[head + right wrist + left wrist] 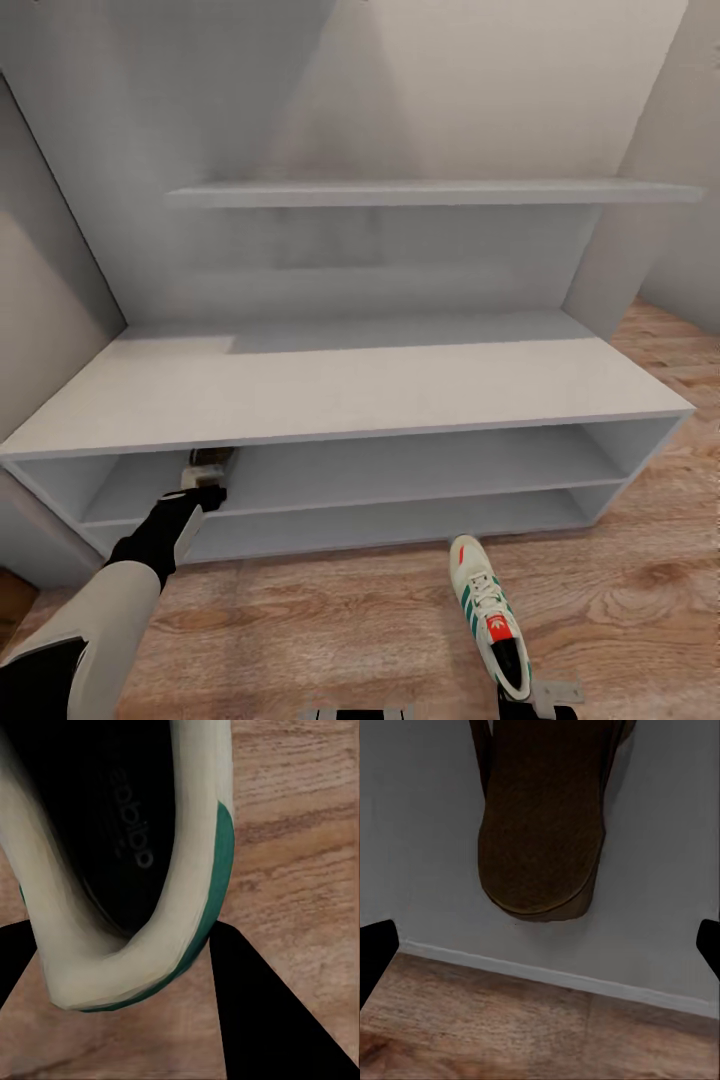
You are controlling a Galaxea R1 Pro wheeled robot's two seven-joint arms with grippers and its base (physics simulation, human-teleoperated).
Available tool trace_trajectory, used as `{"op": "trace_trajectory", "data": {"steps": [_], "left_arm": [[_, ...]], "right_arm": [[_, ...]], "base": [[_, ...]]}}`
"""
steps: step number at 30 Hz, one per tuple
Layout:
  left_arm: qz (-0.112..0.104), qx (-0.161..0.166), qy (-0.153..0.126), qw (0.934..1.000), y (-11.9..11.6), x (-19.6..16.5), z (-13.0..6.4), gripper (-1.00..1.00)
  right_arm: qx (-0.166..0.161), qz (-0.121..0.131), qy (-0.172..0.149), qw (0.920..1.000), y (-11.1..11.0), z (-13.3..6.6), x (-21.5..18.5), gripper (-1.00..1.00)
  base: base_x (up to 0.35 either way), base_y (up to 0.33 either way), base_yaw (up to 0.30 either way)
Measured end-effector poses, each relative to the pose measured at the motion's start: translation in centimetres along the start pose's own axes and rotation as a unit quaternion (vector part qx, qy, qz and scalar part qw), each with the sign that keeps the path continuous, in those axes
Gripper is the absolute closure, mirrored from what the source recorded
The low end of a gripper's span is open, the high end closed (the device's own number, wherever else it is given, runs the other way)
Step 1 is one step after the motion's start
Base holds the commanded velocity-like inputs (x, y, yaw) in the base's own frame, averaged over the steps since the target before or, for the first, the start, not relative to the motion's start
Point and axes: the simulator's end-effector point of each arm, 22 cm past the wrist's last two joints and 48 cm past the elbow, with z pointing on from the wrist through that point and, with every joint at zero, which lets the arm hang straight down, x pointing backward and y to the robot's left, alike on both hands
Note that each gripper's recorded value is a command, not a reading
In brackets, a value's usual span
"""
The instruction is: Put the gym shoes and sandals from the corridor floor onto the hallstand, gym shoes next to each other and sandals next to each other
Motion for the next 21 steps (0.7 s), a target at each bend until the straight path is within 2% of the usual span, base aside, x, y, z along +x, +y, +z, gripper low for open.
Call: {"op": "trace_trajectory", "data": {"steps": [13,18,21], "left_arm": [[-0.006,0.005,-0.004,1.0000,-0.2,0.4,0.0,-1.00],[-0.006,0.005,0.007,0.9999,0.2,4.3,0.1,-1.00],[0.000,0.001,0.005,1.0000,1.2,9.7,-0.3,-1.00]], "right_arm": [[0.000,0.000,0.001,1.0000,0.0,0.0,0.1,1.00],[0.000,0.000,0.000,1.0000,0.0,0.0,0.0,1.00],[0.000,-0.001,0.001,1.0000,0.0,0.0,0.1,1.00]], "base": [[-0.334,0.000,0.000],[-0.339,0.000,0.000],[-0.339,0.000,0.000]]}}
